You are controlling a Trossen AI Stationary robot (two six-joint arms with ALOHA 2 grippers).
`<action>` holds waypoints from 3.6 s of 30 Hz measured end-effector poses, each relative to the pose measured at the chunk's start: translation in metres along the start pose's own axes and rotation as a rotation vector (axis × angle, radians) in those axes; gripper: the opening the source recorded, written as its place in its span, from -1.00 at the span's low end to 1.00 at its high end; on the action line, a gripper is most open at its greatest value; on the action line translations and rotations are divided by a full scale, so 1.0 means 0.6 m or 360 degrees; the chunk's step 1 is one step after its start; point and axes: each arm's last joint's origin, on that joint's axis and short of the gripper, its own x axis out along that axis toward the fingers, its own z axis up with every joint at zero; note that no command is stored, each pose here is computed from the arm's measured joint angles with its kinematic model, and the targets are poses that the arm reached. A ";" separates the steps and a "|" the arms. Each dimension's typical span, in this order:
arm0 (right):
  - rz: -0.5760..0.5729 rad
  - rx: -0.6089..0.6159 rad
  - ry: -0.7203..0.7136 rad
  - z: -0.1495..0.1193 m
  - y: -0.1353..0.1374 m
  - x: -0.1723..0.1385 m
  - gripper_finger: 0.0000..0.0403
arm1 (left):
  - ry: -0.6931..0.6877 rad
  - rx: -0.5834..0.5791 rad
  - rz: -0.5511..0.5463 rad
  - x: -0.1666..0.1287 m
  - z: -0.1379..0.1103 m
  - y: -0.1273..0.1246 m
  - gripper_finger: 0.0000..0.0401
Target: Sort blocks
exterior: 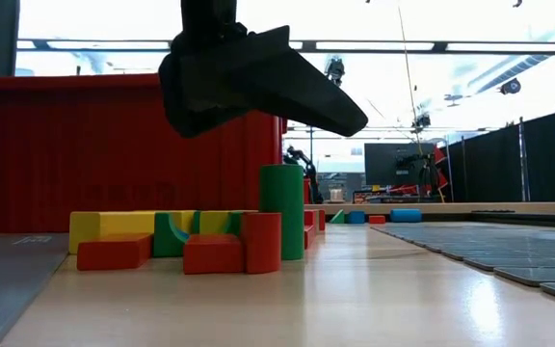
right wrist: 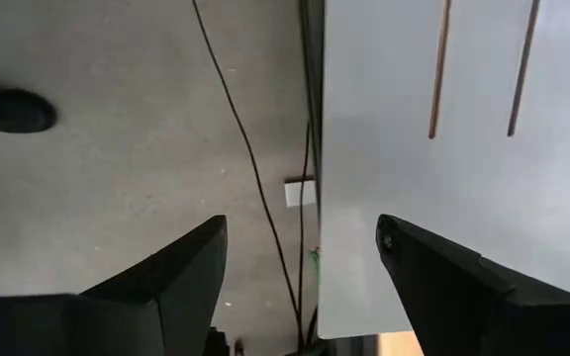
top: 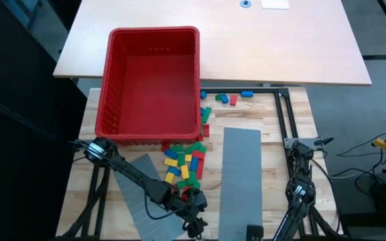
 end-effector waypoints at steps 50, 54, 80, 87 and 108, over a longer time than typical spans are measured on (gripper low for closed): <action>0.0238 0.0102 0.0105 0.005 0.016 0.035 0.29 | 0.0003 0.0016 -0.0002 0.000 -0.001 -0.001 0.37; 0.0253 0.0123 0.0119 0.006 0.018 0.028 0.33 | 0.0002 0.0016 -0.0002 0.000 -0.001 -0.001 0.37; 0.0152 0.0035 0.0144 0.002 0.008 0.001 0.31 | 0.0001 0.0016 -0.0001 0.000 -0.001 -0.001 0.37; 0.0195 0.0054 0.0127 0.003 0.012 0.007 0.31 | 0.0001 0.0016 -0.0001 0.000 -0.001 -0.001 0.37; 0.0193 0.0137 0.0121 0.009 0.007 0.040 0.27 | 0.0000 0.0015 -0.0001 0.000 -0.001 -0.001 0.37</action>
